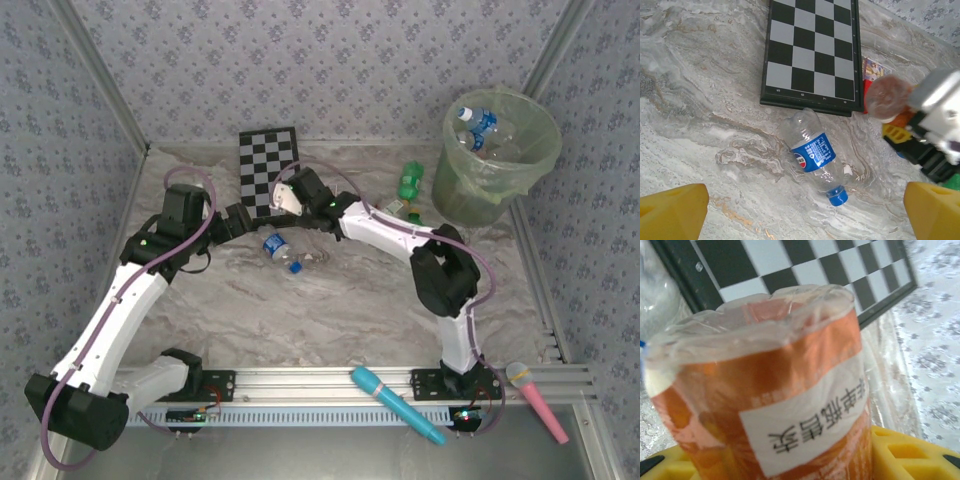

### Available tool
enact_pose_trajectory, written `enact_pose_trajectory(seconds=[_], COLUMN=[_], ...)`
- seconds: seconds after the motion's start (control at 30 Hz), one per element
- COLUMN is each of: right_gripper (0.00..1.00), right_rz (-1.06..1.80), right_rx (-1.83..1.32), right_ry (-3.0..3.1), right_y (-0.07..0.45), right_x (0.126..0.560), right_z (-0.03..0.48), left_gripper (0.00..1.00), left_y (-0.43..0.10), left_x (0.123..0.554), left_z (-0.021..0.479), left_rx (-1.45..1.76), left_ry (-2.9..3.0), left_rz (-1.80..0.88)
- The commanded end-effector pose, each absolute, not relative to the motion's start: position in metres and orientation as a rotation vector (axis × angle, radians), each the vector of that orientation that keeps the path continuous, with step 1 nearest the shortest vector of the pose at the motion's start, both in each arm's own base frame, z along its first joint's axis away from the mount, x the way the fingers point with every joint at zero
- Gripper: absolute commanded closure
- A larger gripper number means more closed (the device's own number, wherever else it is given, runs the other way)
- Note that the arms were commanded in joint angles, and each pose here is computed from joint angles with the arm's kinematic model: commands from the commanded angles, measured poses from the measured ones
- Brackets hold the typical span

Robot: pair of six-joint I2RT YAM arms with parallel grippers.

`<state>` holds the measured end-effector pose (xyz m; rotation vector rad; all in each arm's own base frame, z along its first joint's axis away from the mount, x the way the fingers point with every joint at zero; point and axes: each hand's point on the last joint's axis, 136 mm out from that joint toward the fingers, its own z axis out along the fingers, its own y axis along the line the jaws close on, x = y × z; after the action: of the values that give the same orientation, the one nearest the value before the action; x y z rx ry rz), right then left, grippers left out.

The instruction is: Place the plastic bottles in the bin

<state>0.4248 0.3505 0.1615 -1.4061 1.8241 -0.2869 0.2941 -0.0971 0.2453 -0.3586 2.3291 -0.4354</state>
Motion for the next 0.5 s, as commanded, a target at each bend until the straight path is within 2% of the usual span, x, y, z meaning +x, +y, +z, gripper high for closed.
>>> enact_pose_trajectory(seconds=[0.0,0.27,0.47], right_gripper=[0.49,0.49,0.50], right_rz=[-0.271,-0.271,-0.237], right_rx=[-1.274,-1.000,-0.733], right_ry=[1.830,1.848,1.838], right_y=[0.338,0.281,0.214], right_x=[0.426,0.438,0.449], right_z=[0.204,0.288,0.353], left_gripper=[0.00,0.00,0.00], left_y=[-0.101,-0.121,-0.152], left_x=[0.297,0.310,0.316], left_z=[0.257,0.277,0.301], left_rx=[-0.336,-0.226,-0.075], left_ry=[2.301,2.235,2.164], left_rz=[-0.476,-0.568,-0.637])
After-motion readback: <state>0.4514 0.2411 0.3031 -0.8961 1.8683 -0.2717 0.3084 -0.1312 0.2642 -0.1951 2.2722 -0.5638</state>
